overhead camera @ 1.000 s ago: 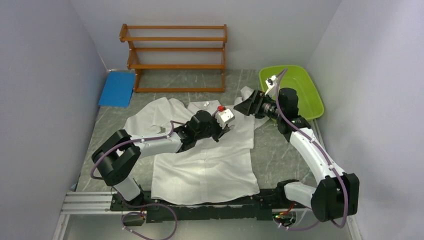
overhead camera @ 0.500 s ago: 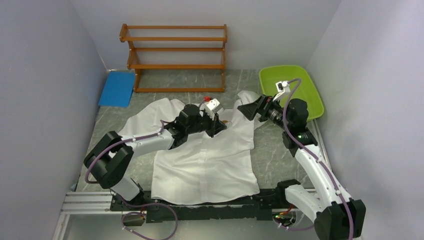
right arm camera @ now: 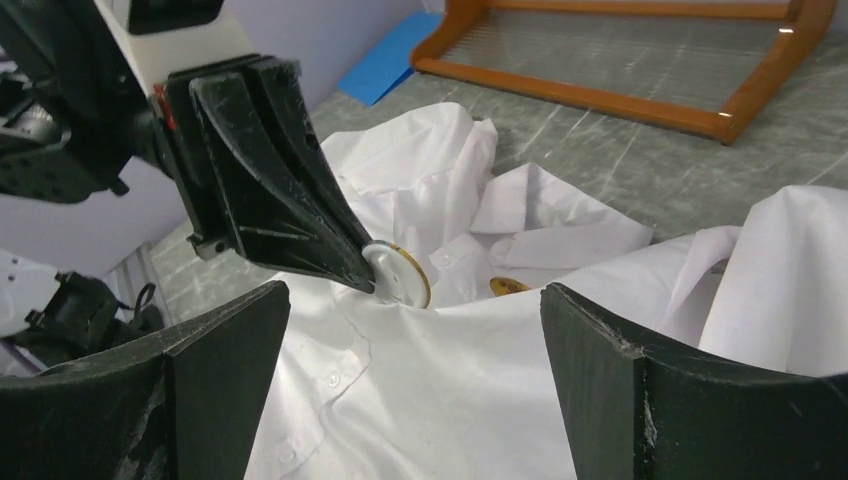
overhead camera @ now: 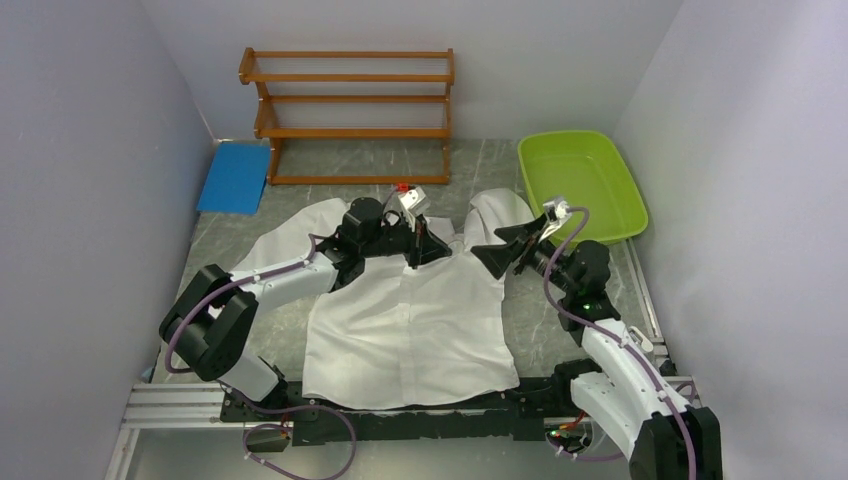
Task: Pin the brooch onto the clothing
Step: Pin the brooch to the clothes.
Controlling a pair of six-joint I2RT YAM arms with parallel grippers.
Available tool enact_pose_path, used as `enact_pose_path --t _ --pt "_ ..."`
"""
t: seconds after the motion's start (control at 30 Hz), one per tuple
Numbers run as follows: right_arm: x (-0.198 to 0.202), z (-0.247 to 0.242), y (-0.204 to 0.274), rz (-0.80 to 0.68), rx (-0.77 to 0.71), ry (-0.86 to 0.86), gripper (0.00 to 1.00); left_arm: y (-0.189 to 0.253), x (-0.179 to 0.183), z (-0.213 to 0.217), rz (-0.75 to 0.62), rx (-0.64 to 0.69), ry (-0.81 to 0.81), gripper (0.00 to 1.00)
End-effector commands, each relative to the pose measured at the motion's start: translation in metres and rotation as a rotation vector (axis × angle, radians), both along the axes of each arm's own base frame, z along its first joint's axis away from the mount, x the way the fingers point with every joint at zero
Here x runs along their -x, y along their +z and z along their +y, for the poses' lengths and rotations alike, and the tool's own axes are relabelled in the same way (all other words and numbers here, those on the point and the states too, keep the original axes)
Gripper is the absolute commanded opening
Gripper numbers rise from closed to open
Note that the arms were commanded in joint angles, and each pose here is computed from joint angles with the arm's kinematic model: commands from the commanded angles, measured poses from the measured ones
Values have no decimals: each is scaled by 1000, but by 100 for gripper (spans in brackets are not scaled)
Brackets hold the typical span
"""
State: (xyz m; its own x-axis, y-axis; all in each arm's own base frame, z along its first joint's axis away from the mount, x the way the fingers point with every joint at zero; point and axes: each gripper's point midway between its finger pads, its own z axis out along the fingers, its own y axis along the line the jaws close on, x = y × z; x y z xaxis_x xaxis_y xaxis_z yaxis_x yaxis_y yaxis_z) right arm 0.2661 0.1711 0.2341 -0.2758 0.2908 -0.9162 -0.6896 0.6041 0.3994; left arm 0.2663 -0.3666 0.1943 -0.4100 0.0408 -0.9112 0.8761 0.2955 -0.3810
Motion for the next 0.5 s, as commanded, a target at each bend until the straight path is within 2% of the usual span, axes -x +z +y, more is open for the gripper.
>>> enact_pose_path --t 0.0,0.23,0.4,0.47 --pt "15 7 35 -273 5 83 100 35 13 -5 -67 82 -95 3" --pt "39 28 12 -396 192 374 98 39 26 -7 -106 90 -187 3" --pt "43 35 -2 -443 306 505 84 43 31 -8 -137 102 -223 3" --pt "42 38 -5 -458 330 531 81 45 31 -7 -142 106 -228 3"
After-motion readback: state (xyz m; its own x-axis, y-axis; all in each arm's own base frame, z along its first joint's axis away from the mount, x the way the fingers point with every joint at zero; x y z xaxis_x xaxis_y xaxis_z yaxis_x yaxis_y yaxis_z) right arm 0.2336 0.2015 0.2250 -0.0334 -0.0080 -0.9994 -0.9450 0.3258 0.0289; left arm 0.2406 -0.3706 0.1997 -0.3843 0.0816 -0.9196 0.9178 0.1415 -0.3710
